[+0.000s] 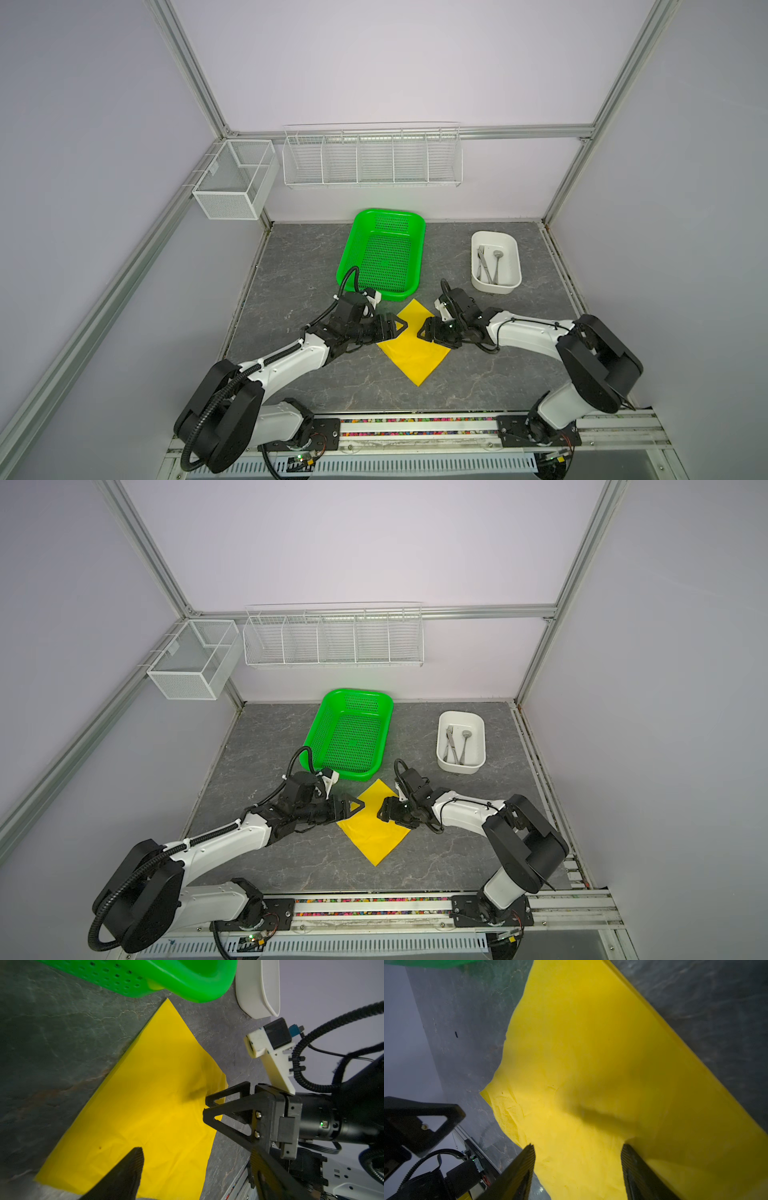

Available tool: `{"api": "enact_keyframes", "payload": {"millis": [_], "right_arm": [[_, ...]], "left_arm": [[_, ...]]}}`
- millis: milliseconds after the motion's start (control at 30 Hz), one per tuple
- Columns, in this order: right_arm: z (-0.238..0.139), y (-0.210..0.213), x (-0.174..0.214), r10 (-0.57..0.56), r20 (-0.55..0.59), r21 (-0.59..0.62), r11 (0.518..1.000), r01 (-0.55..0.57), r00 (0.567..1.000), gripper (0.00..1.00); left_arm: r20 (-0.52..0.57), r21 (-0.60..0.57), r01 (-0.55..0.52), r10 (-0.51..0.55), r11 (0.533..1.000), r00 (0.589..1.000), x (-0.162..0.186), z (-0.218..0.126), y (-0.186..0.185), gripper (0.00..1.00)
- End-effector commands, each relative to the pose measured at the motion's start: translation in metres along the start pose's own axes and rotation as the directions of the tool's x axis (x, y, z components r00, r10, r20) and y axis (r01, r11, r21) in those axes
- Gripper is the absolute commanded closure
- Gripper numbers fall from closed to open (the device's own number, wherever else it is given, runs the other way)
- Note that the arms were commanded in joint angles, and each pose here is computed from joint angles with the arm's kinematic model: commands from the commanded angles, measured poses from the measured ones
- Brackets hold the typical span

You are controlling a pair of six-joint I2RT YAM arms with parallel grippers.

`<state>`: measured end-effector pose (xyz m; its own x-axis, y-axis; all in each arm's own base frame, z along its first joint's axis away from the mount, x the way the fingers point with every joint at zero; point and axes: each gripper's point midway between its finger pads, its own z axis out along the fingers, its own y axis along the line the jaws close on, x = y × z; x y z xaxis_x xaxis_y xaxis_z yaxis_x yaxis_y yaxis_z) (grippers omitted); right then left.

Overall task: Place the utensils on the paper napkin and roll it up
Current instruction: 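Drag the yellow napkin toward the left gripper with the right gripper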

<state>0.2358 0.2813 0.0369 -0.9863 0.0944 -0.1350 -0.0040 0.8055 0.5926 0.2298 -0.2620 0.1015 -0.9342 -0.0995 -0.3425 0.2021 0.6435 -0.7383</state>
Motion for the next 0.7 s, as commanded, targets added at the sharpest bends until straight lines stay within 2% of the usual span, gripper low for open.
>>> {"api": "enact_keyframes", "payload": {"millis": [0, 167, 333, 467, 567, 667], "right_arm": [[0.013, -0.006, 0.006, 0.076, -0.005, 0.004, 0.997, -0.076, 0.997, 0.31], [0.007, 0.003, -0.006, 0.097, 0.060, -0.035, 0.995, -0.095, 0.994, 0.30], [-0.017, 0.015, -0.025, 0.054, 0.139, -0.060, 0.997, -0.046, 0.989, 0.28], [-0.024, 0.016, -0.035, 0.033, 0.155, -0.033, 0.999, -0.028, 0.987, 0.28], [-0.027, 0.015, -0.037, 0.026, 0.170, -0.024, 0.999, -0.022, 0.985, 0.27], [-0.031, 0.015, -0.038, 0.019, 0.175, -0.012, 1.000, -0.017, 0.984, 0.27]], "left_arm": [[0.010, -0.031, -0.020, 0.021, 0.999, 1.000, -0.003, -0.004, 0.000, 0.19], [-0.024, -0.047, -0.007, 0.006, 0.999, 1.000, 0.002, 0.000, 0.005, 0.22], [-0.045, -0.028, 0.003, -0.004, 1.000, 0.999, 0.001, 0.009, 0.003, 0.25], [0.000, -0.069, -0.015, 0.015, 0.997, 1.000, -0.018, 0.013, 0.002, 0.25], [0.033, -0.054, -0.042, 0.044, 0.998, 0.998, -0.041, 0.019, -0.014, 0.25], [0.077, -0.115, -0.049, 0.058, 0.992, 0.995, -0.067, 0.028, -0.014, 0.26]]}}
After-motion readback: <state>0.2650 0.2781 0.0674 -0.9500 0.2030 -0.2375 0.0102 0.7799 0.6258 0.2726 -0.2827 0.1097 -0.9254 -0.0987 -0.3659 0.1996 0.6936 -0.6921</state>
